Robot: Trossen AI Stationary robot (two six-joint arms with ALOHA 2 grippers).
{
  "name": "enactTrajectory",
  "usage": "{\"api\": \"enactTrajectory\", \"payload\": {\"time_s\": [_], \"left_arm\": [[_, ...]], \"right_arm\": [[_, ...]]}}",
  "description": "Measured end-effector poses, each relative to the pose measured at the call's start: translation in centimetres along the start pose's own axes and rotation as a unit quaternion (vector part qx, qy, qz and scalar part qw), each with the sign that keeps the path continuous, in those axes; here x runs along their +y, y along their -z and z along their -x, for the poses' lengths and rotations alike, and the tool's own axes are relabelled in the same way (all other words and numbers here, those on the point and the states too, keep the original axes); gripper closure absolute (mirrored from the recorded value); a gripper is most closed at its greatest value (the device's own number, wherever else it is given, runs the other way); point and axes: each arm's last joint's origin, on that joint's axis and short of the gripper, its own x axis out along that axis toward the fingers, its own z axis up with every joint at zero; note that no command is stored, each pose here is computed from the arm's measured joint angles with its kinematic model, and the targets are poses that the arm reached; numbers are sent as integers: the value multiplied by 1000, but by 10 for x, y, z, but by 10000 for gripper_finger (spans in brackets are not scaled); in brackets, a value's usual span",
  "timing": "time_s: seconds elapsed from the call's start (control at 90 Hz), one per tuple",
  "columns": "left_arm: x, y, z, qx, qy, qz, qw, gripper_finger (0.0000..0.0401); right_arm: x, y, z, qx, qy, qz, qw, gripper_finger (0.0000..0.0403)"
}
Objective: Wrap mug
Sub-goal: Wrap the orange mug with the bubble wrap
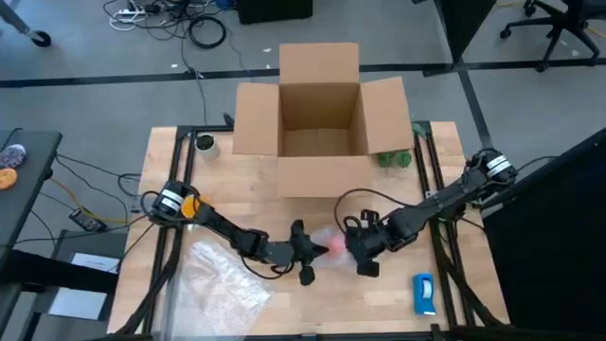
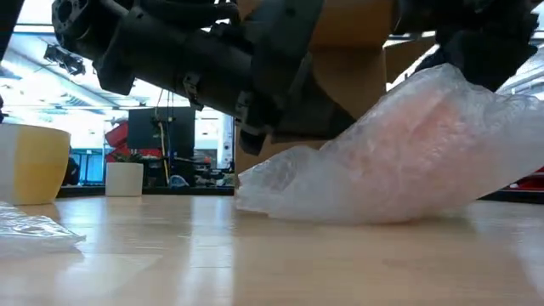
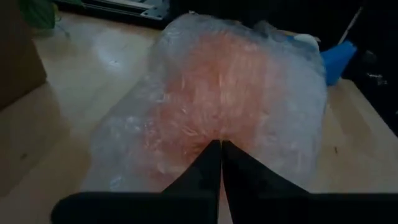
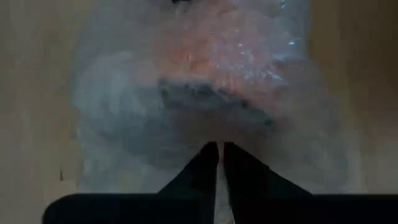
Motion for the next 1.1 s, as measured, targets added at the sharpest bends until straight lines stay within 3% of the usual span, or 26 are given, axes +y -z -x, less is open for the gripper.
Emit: {"api": "enactTrajectory", "payload": {"time_s": [0.433,0.6,0.711,0.833,1.1], "left_arm": [[1,1,0,3,-2,1,1000,401],[1,2,0,4,-2,1,1000,401],[2,1,-1,3,-3,2,1000,401],[4,1,-2,3,-4,9,1000,401],[4,1,-2,5,-4,11,1000,401]], "right_arm": [[17,21,24,35,52,-20,998,367],[31,18,40,-37,48,-34,998,366],[45,10,42,-111,7,-40,993,373],[60,8,31,-141,-20,-43,989,387],[81,17,-25,-116,51,-40,991,400]]}}
